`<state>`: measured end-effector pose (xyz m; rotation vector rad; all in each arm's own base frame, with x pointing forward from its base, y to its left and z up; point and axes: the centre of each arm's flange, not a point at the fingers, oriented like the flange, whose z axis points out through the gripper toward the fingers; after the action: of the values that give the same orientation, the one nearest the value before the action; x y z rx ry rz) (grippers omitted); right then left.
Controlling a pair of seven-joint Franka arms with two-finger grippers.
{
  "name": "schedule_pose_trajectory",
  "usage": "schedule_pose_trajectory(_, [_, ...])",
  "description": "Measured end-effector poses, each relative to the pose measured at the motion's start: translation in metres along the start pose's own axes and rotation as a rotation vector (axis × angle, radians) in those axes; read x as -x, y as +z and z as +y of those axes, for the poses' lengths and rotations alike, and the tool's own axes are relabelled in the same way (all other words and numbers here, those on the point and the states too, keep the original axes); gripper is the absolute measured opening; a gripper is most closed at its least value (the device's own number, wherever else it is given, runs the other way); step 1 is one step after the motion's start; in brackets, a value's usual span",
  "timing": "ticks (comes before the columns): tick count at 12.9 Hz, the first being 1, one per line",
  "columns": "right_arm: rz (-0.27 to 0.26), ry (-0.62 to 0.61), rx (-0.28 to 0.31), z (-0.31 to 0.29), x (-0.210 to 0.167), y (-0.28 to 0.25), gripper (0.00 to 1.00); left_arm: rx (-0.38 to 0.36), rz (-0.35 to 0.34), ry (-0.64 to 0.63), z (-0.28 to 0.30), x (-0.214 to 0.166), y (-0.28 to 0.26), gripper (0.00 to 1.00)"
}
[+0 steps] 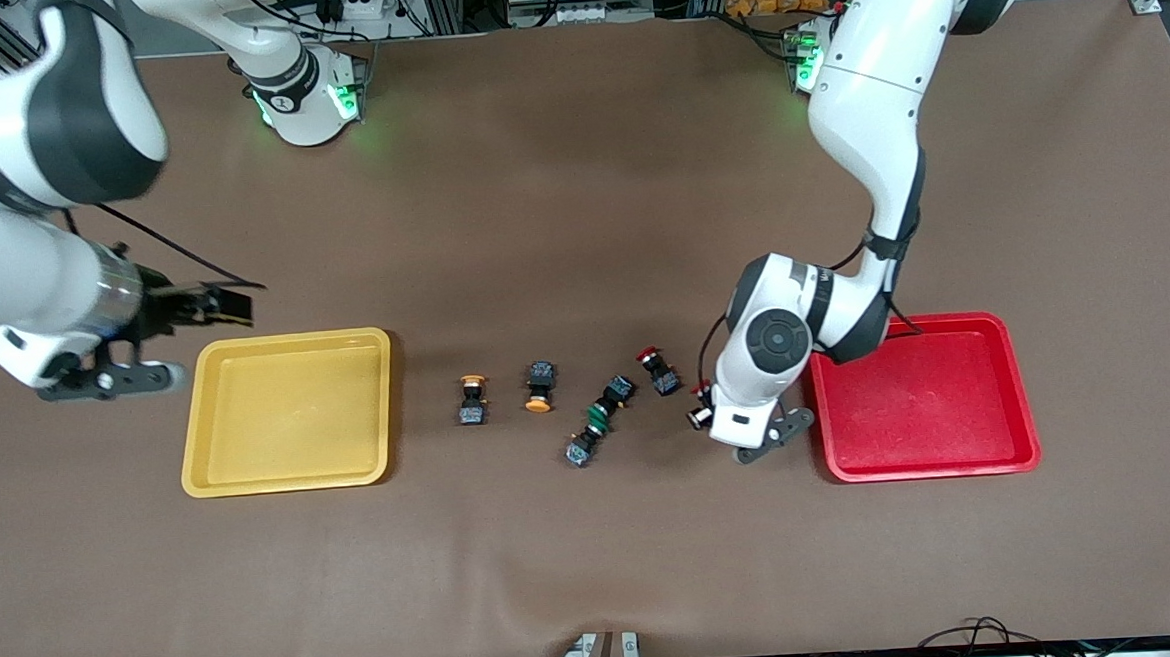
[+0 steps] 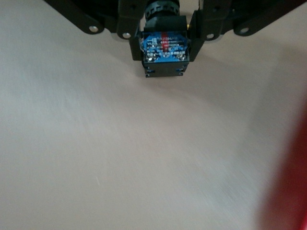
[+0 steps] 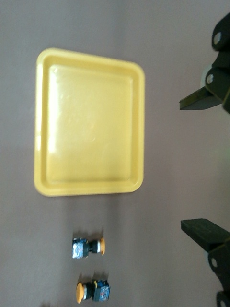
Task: Place red and yellow buttons in trays
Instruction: 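Lower the red button into the red tray while the right gripper grasps yellow button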
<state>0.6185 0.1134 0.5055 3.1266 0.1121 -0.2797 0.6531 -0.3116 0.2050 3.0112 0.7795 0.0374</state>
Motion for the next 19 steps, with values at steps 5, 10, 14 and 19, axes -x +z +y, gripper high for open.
schedule_pose_trajectory(5, [0.025,-0.040,0.011,-0.063,-0.030,0.053,1.00,-0.065,-0.011,0.056,-0.052,-0.059,-0.048,0.41])
schedule_pose_trajectory(10, [0.097,0.029,0.002,-0.145,-0.051,0.113,1.00,-0.109,-0.092,0.169,-0.142,-0.128,-0.050,0.41])
schedule_pose_trajectory(14, [0.123,0.056,-0.006,-0.187,-0.067,0.185,1.00,-0.110,-0.133,0.244,-0.212,-0.169,-0.037,0.41])
schedule_pose_trajectory(19, [0.155,0.070,-0.015,-0.184,-0.083,0.256,1.00,-0.123,-0.152,0.294,-0.253,-0.189,-0.007,0.41])
